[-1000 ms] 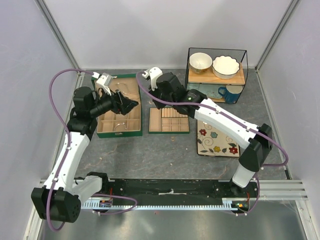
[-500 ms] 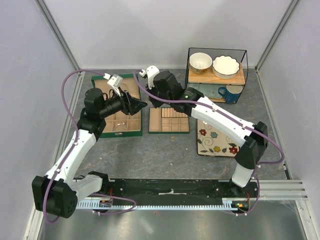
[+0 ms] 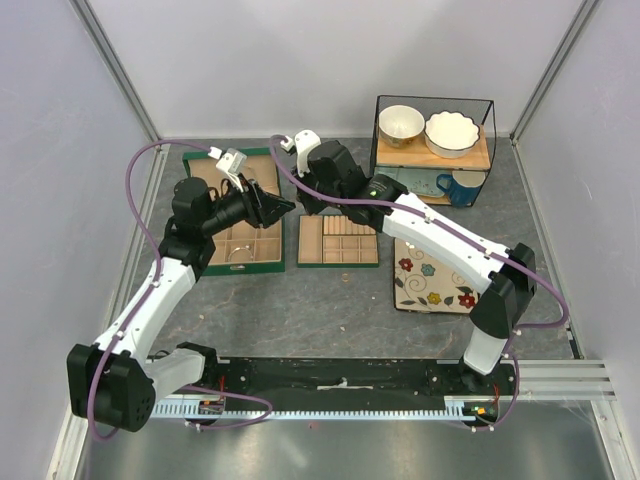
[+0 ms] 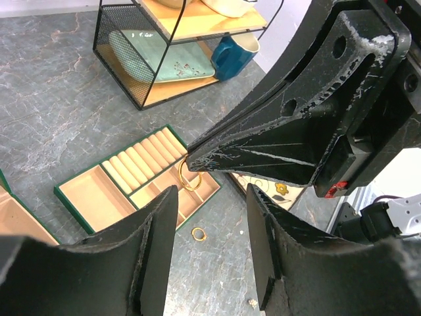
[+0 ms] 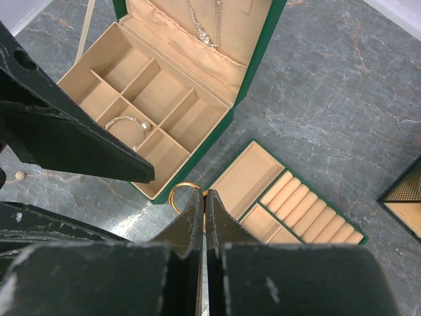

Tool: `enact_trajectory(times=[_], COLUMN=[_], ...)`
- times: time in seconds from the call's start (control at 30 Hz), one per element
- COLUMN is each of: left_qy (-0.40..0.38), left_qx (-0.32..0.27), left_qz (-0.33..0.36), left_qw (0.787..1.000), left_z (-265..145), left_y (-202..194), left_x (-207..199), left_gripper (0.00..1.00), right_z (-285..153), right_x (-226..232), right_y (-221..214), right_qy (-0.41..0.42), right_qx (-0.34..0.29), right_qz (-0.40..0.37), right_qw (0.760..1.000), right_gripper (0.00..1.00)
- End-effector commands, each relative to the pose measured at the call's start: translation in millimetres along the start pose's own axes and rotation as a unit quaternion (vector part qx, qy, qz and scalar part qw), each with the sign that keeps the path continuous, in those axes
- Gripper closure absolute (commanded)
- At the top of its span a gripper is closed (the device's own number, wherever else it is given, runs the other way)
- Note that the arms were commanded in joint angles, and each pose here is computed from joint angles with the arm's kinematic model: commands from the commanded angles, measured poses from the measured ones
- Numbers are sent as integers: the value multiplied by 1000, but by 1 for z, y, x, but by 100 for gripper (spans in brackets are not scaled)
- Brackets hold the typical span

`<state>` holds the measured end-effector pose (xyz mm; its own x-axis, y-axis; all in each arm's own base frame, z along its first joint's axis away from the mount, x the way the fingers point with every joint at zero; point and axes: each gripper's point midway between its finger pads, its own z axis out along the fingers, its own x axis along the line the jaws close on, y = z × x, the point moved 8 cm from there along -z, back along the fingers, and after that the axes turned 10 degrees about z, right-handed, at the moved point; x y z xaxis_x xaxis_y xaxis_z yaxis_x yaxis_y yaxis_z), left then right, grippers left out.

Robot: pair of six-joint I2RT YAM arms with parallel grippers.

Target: Organize the mixed jewelry

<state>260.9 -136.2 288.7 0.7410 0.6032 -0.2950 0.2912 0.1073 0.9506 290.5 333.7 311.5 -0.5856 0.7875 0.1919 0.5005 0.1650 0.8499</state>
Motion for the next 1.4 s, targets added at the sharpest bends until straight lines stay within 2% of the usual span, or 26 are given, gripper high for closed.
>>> enact_trajectory(times=[0.0,0.6,1.1,1.37], left_qy=[4,1,-10,-9], left_qx=[-19,-13,-18,-15], left_qz=[4,-7,-17,-21], left_qw=[1000,1000,1000,1000], left_z=[3,6,5,6], left_y=[7,3,5,2], left_x=[1,3,-1,0], left_gripper=[47,50,62,66], right_z=[-17,-24,-17,-16], right_x=[9,11,15,18], right_y=[25,25,19,17], right_qy=[22,35,38,41], right_qx=[-48,-53,-47,-46], right_qz=[18,26,24,24], right_qw=[998,998,998,998], right_gripper=[100,100,100,100])
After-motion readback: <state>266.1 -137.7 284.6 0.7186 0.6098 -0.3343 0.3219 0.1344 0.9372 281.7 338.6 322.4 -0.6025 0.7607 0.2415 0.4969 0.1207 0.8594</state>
